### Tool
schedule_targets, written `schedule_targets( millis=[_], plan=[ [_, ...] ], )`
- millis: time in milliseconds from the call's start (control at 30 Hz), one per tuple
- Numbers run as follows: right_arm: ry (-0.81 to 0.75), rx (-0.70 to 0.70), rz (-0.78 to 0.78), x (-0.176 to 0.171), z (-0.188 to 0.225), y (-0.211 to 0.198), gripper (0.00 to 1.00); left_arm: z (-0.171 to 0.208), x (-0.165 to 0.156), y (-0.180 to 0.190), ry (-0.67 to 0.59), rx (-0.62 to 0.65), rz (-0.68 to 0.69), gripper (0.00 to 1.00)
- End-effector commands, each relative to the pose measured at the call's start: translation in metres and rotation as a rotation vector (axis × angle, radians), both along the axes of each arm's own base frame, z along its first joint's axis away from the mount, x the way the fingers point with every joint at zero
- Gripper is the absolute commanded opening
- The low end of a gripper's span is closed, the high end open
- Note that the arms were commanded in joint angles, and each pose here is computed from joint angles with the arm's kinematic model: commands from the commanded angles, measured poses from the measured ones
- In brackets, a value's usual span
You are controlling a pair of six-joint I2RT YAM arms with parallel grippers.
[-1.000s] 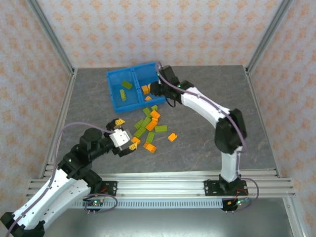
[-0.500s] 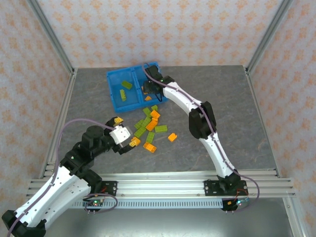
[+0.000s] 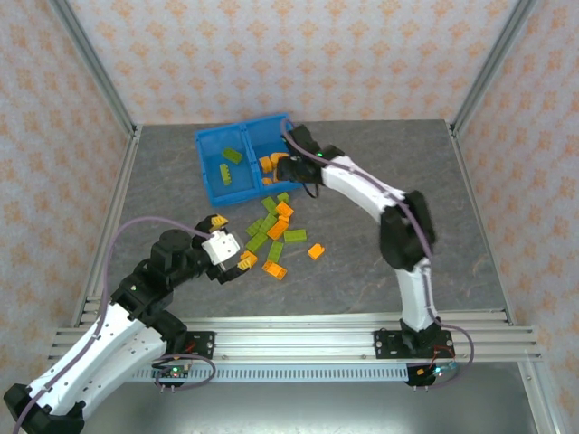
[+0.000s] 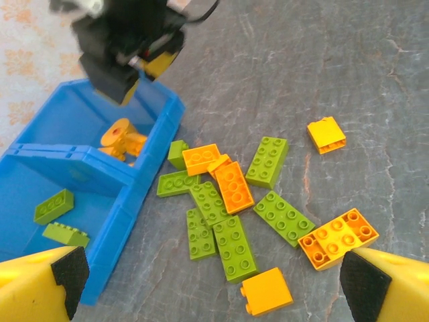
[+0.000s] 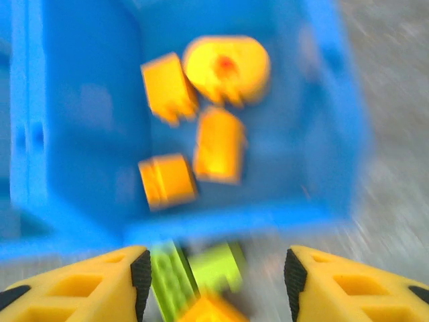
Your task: Sort the legos into containers by color
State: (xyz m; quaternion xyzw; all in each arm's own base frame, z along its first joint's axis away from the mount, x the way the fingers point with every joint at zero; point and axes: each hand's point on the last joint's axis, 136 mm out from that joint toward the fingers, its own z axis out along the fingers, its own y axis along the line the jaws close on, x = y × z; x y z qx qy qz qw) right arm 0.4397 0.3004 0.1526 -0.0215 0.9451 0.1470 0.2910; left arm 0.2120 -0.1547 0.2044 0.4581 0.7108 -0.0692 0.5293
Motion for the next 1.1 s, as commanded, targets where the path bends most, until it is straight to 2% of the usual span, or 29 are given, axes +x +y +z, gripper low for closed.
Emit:
schedule_targets(
  millis=[0,100,167,300,533,900,1067],
  plan=[
    [-0.027,0.084,-0.13,-0.046,0.021,-0.033,0.57,-0.003,-0.021,-0.016,0.004,0.022,-0.177,1.0],
    [0.083,0.03,-0.223,-0.104,-0.009,-0.073,0.59,-0.012,-0.036,-0.027,0.019,0.032,-0.305,1.0],
    [0.182,-0.008,-0.262,-0.139,-0.032,-0.087,0.61,-0.012,-0.037,-0.03,0.024,0.031,-0.322,1.0],
    [0.329,-0.054,-0.289,-0.179,-0.064,-0.092,0.64,-0.014,-0.034,-0.03,0.023,0.037,-0.317,1.0],
    [0.387,-0.165,-0.241,-0.189,-0.099,-0.077,0.74,-0.02,-0.029,-0.027,0.056,0.061,-0.287,1.0],
    [0.43,-0.127,-0.226,-0.182,-0.132,-0.055,0.73,-0.021,-0.028,-0.027,0.056,0.063,-0.286,1.0],
    [0.448,-0.153,-0.241,-0.184,-0.144,-0.058,0.7,-0.02,-0.028,-0.027,0.056,0.064,-0.285,1.0]
  ],
)
